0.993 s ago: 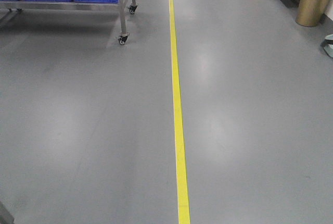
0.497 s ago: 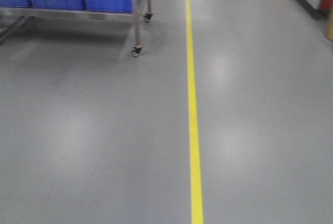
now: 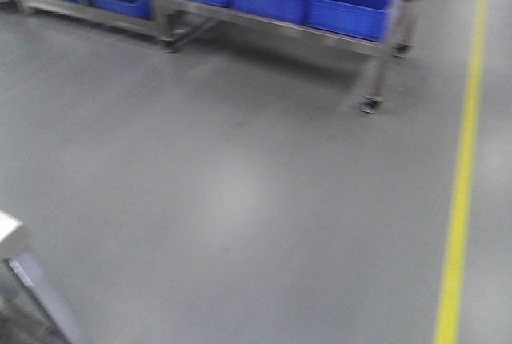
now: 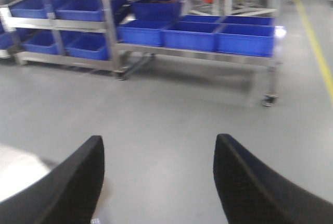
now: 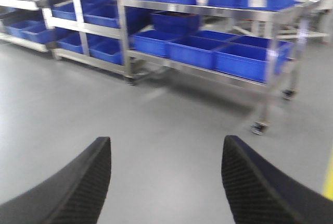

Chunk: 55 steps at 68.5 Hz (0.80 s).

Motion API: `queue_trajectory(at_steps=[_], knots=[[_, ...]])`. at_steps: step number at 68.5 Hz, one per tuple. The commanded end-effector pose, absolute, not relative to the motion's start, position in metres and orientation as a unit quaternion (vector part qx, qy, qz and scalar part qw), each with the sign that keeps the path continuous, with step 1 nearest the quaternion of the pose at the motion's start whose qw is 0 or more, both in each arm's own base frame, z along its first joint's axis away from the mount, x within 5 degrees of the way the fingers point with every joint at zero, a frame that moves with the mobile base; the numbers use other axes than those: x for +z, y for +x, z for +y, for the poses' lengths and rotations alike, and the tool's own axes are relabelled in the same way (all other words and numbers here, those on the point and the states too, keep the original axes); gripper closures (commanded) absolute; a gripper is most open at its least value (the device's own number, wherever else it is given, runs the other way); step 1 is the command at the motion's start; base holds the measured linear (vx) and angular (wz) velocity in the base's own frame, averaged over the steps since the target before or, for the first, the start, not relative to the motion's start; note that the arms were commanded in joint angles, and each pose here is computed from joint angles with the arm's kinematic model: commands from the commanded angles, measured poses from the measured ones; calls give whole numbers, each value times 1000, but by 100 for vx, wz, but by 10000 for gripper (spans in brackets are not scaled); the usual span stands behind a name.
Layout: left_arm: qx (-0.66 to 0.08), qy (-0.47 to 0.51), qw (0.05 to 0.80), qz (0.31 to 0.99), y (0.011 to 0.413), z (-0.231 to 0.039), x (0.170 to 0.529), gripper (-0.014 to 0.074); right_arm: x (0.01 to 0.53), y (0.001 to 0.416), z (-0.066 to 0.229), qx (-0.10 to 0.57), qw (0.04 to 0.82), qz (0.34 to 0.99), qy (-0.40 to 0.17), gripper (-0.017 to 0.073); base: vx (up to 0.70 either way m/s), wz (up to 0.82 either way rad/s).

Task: Move and align brake pads A on conveyor
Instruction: 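Turn toward the steel table holding two brake pads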

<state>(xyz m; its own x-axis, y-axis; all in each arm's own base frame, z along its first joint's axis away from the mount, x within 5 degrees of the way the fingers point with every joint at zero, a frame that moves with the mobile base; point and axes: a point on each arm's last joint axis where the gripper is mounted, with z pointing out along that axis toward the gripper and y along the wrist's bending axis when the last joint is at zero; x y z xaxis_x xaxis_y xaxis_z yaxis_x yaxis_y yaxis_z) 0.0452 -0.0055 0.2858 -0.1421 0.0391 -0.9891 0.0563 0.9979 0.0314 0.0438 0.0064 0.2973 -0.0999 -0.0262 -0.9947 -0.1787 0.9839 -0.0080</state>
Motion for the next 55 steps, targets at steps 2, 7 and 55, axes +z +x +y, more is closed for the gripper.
queue_trajectory(at_steps=[2,7,55], knots=[[-7,25,684,729,46,-5,300,143,311,44,6,53,699,709,-73,117,32,106],[-7,25,684,729,46,-5,300,143,311,44,6,53,699,709,-73,117,31,104],[-7,25,684,729,46,-5,300,143,311,44,6,53,699,709,-73,117,24,90]])
